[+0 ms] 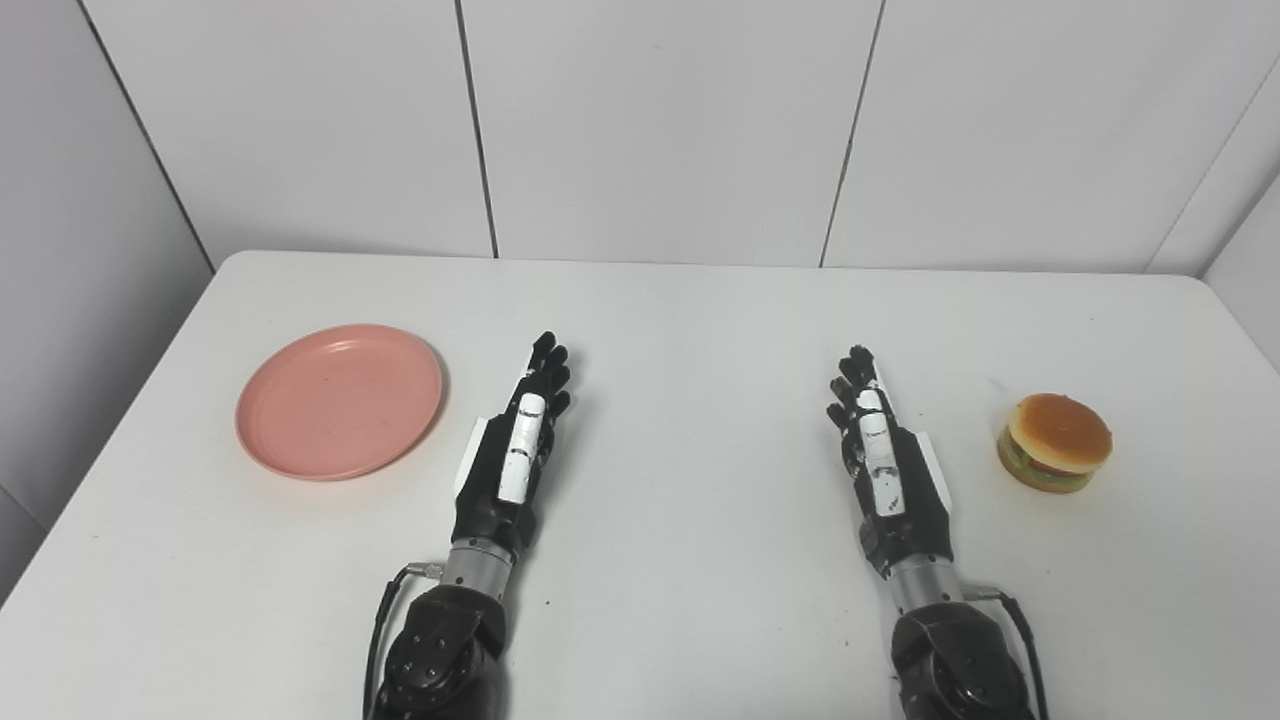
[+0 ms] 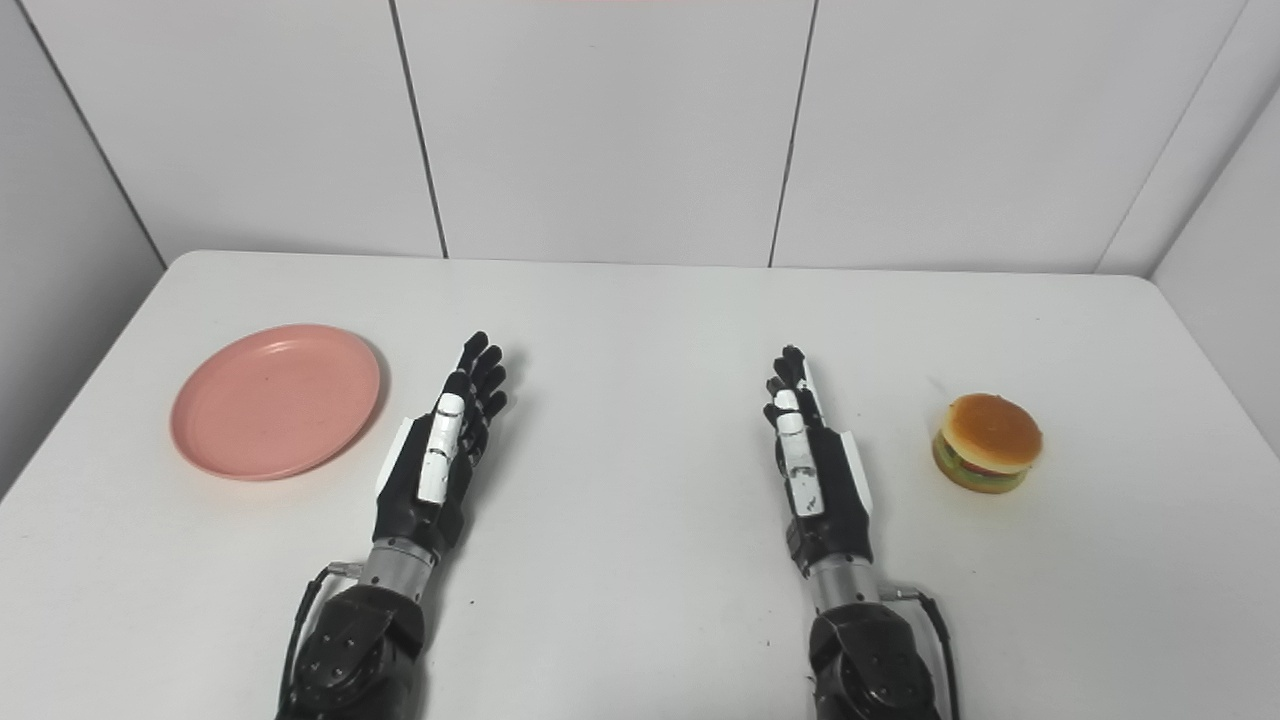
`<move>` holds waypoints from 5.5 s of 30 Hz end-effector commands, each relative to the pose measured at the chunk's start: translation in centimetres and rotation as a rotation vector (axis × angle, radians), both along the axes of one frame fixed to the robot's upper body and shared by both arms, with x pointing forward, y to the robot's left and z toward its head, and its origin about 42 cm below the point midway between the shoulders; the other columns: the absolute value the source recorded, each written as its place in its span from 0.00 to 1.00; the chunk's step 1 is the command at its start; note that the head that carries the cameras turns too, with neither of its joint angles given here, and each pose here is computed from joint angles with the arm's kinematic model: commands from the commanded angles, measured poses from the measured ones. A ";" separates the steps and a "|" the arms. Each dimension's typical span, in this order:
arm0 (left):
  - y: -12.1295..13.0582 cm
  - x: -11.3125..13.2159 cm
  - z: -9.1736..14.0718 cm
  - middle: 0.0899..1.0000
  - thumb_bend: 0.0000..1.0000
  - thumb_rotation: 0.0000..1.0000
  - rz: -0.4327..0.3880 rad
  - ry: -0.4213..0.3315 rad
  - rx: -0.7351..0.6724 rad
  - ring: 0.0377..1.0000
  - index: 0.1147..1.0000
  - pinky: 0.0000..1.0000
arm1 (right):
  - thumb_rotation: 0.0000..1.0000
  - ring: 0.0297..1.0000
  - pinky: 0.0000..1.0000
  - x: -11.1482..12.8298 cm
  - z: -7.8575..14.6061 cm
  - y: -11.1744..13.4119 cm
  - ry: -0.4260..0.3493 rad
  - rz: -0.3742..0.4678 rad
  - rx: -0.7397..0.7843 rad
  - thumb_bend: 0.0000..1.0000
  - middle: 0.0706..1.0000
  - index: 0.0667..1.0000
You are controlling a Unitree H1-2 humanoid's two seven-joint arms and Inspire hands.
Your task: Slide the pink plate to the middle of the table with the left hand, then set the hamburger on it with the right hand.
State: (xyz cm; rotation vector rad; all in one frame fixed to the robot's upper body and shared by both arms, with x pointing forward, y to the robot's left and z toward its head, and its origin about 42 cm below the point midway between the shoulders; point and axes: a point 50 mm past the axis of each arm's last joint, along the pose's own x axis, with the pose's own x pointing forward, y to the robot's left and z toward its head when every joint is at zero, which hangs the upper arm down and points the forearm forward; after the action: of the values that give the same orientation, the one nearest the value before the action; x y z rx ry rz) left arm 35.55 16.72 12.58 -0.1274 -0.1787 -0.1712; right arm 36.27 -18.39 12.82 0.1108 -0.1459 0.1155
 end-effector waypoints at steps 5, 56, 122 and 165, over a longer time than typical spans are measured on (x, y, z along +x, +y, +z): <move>0.8 -1.7 -3.8 1.00 0.51 1.00 0.028 0.115 -0.002 1.00 1.00 1.00 | 0.94 1.00 1.00 -2.0 -3.9 -0.5 0.109 -0.015 0.014 0.53 1.00 1.00; 0.8 -2.0 -3.8 1.00 0.50 1.00 0.026 0.120 0.007 1.00 1.00 1.00 | 0.93 1.00 1.00 -2.3 -3.9 -0.5 0.089 -0.011 0.003 0.55 1.00 1.00; -0.5 -0.7 -1.9 1.00 0.53 1.00 0.022 0.024 -0.011 1.00 1.00 1.00 | 0.94 1.00 1.00 -2.5 -5.0 -2.9 0.081 0.026 0.002 0.49 1.00 1.00; 20.0 2.9 7.1 0.70 0.68 1.00 0.745 -0.307 -0.067 0.74 0.68 0.82 | 0.94 1.00 1.00 -1.9 -6.9 -5.3 0.073 0.017 -0.023 0.50 1.00 1.00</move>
State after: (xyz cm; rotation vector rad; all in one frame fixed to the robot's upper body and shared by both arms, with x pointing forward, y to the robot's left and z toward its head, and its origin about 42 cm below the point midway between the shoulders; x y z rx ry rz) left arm 37.48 35.71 16.96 -0.0958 -0.4046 0.5406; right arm 38.98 -21.78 13.59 0.0811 -0.2882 0.1767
